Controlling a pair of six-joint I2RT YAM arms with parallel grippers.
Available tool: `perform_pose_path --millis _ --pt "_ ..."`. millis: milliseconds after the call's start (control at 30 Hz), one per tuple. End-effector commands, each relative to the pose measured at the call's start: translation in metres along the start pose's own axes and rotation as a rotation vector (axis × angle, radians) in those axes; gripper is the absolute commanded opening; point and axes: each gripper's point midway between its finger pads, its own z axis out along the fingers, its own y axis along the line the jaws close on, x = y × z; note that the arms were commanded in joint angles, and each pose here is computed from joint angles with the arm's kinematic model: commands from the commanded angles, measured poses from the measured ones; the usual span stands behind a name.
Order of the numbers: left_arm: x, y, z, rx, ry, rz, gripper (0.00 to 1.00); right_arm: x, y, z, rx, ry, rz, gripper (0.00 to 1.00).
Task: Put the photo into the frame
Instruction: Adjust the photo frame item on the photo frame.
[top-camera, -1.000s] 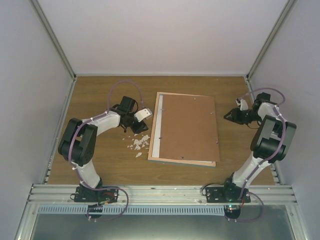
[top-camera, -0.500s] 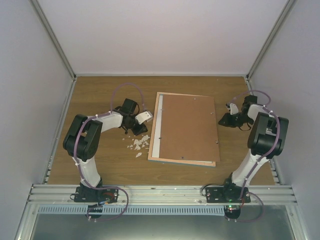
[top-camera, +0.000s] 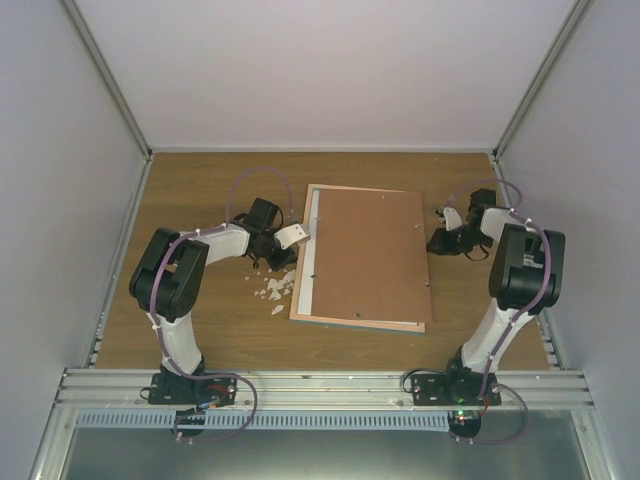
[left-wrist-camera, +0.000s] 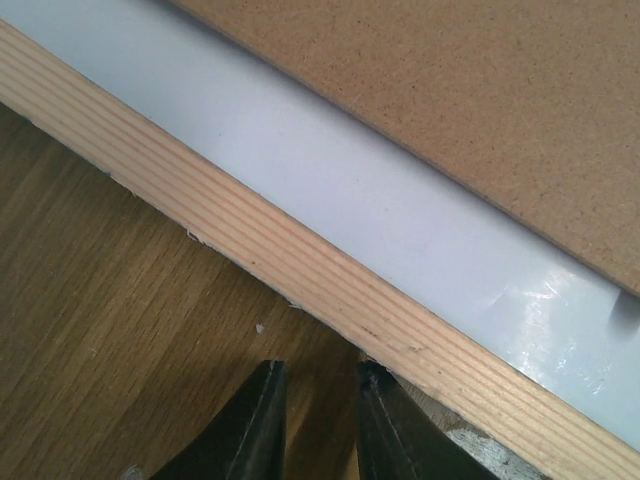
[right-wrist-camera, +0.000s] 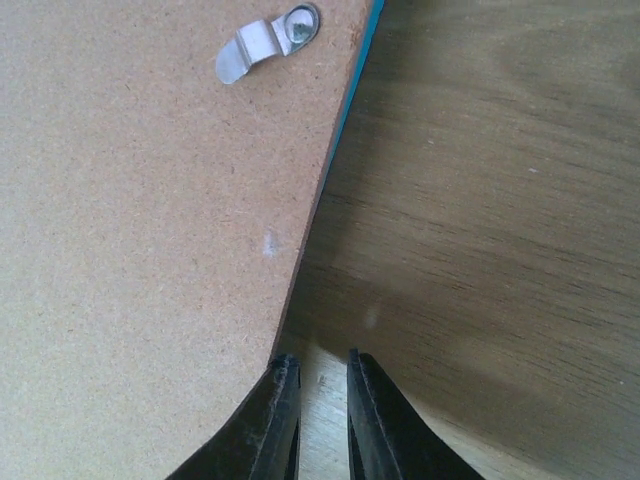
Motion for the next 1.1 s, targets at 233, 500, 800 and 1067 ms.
perform_pose_path --millis 233,500,800,1067 --pt "0.005 -0.022 0.022 0.067 0.018 0.018 0.23 -0.011 0.085 -0.021 -0.306 -0.055 -0.064 0.13" --pt "0.006 -0.025 0.022 0.074 0.017 0.007 0.23 0.011 0.059 -0.017 -0.357 -0.007 0.139 0.12" --pt "0.009 -0.028 0.023 0.084 0.018 -0.006 0.23 0.021 0.033 -0.039 -0.498 -0.114 0.326 0.18" --pt "0.009 -0.027 0.021 0.076 0.020 -0.010 0.23 0.046 0.014 -0.022 -0.418 -0.072 0.382 0.21"
